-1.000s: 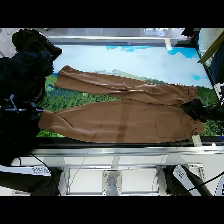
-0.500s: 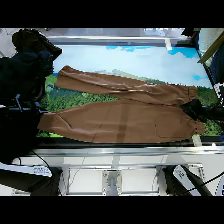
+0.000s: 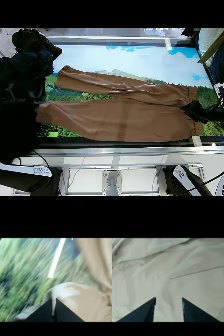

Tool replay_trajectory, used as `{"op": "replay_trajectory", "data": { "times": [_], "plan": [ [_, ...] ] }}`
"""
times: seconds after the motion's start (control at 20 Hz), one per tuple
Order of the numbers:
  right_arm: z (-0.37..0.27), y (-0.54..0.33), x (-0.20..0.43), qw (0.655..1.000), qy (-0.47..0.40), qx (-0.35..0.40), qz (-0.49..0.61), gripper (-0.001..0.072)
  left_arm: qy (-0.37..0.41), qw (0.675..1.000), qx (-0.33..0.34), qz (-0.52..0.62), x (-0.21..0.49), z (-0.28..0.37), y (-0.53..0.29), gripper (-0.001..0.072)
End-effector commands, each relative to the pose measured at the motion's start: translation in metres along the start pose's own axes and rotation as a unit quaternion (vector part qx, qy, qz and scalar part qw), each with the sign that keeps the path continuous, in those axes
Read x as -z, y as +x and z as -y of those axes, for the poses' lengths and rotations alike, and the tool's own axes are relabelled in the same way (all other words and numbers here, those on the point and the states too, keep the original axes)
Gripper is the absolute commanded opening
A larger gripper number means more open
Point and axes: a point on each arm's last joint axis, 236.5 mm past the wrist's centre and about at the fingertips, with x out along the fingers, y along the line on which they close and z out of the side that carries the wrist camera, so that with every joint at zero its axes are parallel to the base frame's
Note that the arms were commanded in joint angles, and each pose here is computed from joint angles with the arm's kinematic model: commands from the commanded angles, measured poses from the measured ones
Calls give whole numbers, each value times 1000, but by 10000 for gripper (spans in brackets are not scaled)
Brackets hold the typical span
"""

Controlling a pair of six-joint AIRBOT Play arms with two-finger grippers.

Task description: Fold the clothes and pants, and hang the long-sleeved shirts on hangers.

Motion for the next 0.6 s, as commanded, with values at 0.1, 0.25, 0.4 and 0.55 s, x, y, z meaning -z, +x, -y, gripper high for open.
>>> {"op": "replay_trajectory", "data": {
  "times": [0.1,0.25,0.4,0.55],
  "plan": [
    [6,0,-3,1000,-5,14,5,394,19,999,26,38,-33,35,-19,16],
    [7,0,-4,1000,-6,15,8,394,22,1000,3,-6,-13,22,-15,477],
    [10,-1,-2,1000,-22,22,4,394,-13,1000,-3,-22,-5,13,-23,659],
    [41,-6,9,995,-49,89,-21,395,-31,996,18,-84,27,10,-44,649]
  ]
}}
